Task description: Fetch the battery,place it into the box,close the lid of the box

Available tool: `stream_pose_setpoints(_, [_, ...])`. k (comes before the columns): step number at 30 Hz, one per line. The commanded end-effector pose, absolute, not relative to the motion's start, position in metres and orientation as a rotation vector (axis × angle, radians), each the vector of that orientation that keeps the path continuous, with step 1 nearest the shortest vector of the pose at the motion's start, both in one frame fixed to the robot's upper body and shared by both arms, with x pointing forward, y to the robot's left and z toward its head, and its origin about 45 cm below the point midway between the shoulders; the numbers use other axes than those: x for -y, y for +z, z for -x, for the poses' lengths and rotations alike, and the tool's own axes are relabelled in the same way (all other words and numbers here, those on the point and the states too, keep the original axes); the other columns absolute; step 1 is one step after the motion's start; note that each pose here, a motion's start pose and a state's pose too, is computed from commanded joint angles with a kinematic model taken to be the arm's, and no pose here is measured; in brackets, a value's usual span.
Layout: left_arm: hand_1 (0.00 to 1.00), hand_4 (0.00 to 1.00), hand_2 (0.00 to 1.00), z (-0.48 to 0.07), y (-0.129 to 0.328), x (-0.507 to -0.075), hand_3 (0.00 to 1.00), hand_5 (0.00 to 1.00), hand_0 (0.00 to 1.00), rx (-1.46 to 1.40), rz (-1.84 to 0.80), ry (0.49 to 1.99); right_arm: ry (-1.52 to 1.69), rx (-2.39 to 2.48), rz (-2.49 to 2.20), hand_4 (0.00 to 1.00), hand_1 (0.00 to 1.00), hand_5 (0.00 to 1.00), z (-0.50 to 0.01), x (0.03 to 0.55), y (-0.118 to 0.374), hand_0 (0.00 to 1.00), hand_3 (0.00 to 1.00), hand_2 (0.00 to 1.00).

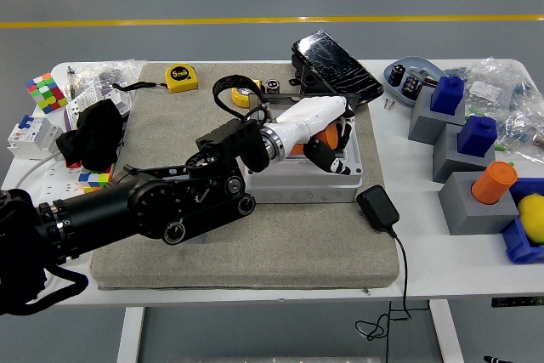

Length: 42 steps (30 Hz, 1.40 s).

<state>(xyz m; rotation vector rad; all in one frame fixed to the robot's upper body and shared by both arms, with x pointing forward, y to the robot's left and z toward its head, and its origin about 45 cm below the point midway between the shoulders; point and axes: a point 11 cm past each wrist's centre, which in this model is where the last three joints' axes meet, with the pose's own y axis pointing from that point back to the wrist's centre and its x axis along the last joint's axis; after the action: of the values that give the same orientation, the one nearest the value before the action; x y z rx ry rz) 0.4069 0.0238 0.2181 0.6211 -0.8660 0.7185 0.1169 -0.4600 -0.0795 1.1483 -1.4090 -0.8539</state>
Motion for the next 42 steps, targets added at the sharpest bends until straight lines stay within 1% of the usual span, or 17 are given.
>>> stream_pose_setpoints(5, [0.458, 0.998, 0.509, -0.409, 0.216, -0.027, 0.603, 0.005, 0.254, 0.897, -0.615, 0.722, -0.855, 1.407, -1.151, 0.912, 0.672, 0.465, -0.117, 0.459, -0.080, 0.672, 0.534, 0.686])
stream_pose_setpoints(6, [0.657, 0.998, 0.720, -0.409, 0.216, -0.027, 0.790, 0.069, 0.376, 0.900, -0.614, 0.724, -0.854, 1.407, -1.153, 0.912, 0.672, 0.465, -0.117, 0.458, -0.080, 0.672, 0.534, 0.686])
stream_pose_setpoints(11, [0.657, 0.998, 0.720, -0.410, 0.215, -0.029, 0.790, 0.069, 0.376, 0.925, -0.616, 0.723, -0.854, 1.412, -1.158, 0.912, 0.672, 0.465, -0.119, 0.457, -0.080, 0.672, 0.534, 0.686])
stream_pose_setpoints(12, [0.683, 0.998, 0.755, -0.409, 0.216, -0.028, 0.812, 0.113, 0.409, 0.925, -0.615, 0.722, -0.854, 1.412, -1.158, 0.913, 0.672, 0.465, -0.119, 0.457, -0.080, 0.672, 0.534, 0.686])
stream_pose_setpoints(17, [0.683, 0.998, 0.755, -0.406, 0.219, -0.025, 0.812, 0.113, 0.409, 0.926, -0.595, 0.717, -0.856, 1.415, -1.157, 0.913, 0.672, 0.465, -0.119, 0.457, -0.080, 0.672, 0.534, 0.686])
stream_pose_setpoints(18, [0.665, 0.998, 0.726, -0.405, 0.222, -0.025, 0.795, 0.092, 0.378, 0.922, -0.580, 0.721, -0.858, 1.417, -1.157, 0.913, 0.672, 0.463, -0.119, 0.457, -0.080, 0.670, 0.534, 0.686])
stream_pose_setpoints(23, [0.665, 0.998, 0.726, -0.398, 0.249, -0.023, 0.795, 0.092, 0.378, 0.932, -0.461, 0.753, -0.862, 1.423, -1.154, 0.913, 0.672, 0.463, -0.119, 0.458, -0.080, 0.670, 0.534, 0.686])
stream_pose_setpoints(24, [0.615, 0.998, 0.664, -0.396, 0.259, -0.024, 0.727, 0.190, 0.342, 0.928, -0.412, 0.773, -0.863, 1.423, -1.154, 0.913, 0.672, 0.463, -0.118, 0.458, -0.080, 0.672, 0.534, 0.686])
stream_pose_setpoints(29, [0.615, 0.998, 0.664, -0.393, 0.301, -0.034, 0.727, 0.190, 0.342, 0.936, -0.239, 0.867, -0.869, 1.425, -1.154, 0.913, 0.672, 0.463, -0.117, 0.457, -0.081, 0.672, 0.534, 0.686])
stream_pose_setpoints(30, [0.700, 0.998, 0.696, -0.396, 0.306, -0.038, 0.740, 0.274, 0.572, 0.936, -0.237, 0.890, -0.870, 1.425, -1.154, 0.912, 0.672, 0.462, -0.117, 0.456, -0.081, 0.673, 0.535, 0.687])
stream_pose_setpoints(32, [0.700, 0.998, 0.696, -0.406, 0.308, -0.049, 0.740, 0.274, 0.572, 0.927, -0.269, 0.929, -0.871, 1.423, -1.153, 0.912, 0.672, 0.462, -0.116, 0.456, -0.081, 0.673, 0.535, 0.687])
stream_pose_setpoints(35, [0.700, 0.998, 0.696, -0.420, 0.300, -0.063, 0.740, 0.274, 0.572, 0.904, -0.358, 0.956, -0.871, 1.424, -1.154, 0.912, 0.672, 0.462, -0.117, 0.456, -0.081, 0.673, 0.535, 0.687])
stream_pose_setpoints(36, [0.795, 0.998, 0.766, -0.425, 0.294, -0.070, 0.797, 0.329, 0.687, 0.894, -0.404, 0.961, -0.870, 1.425, -1.155, 0.912, 0.672, 0.464, -0.117, 0.455, -0.081, 0.672, 0.533, 0.687])
stream_pose_setpoints(41, [0.795, 0.998, 0.766, -0.433, 0.269, -0.087, 0.797, 0.329, 0.687, 0.816, -0.574, 0.939, -0.873, 1.428, -1.158, 0.912, 0.672, 0.464, -0.118, 0.454, -0.081, 0.672, 0.533, 0.687])
stream_pose_setpoints(42, [0.794, 0.998, 0.768, -0.433, 0.264, -0.089, 0.798, 0.372, 0.648, 0.799, -0.601, 0.930, -0.873, 1.428, -1.158, 0.912, 0.672, 0.463, -0.118, 0.454, -0.081, 0.672, 0.533, 0.686])
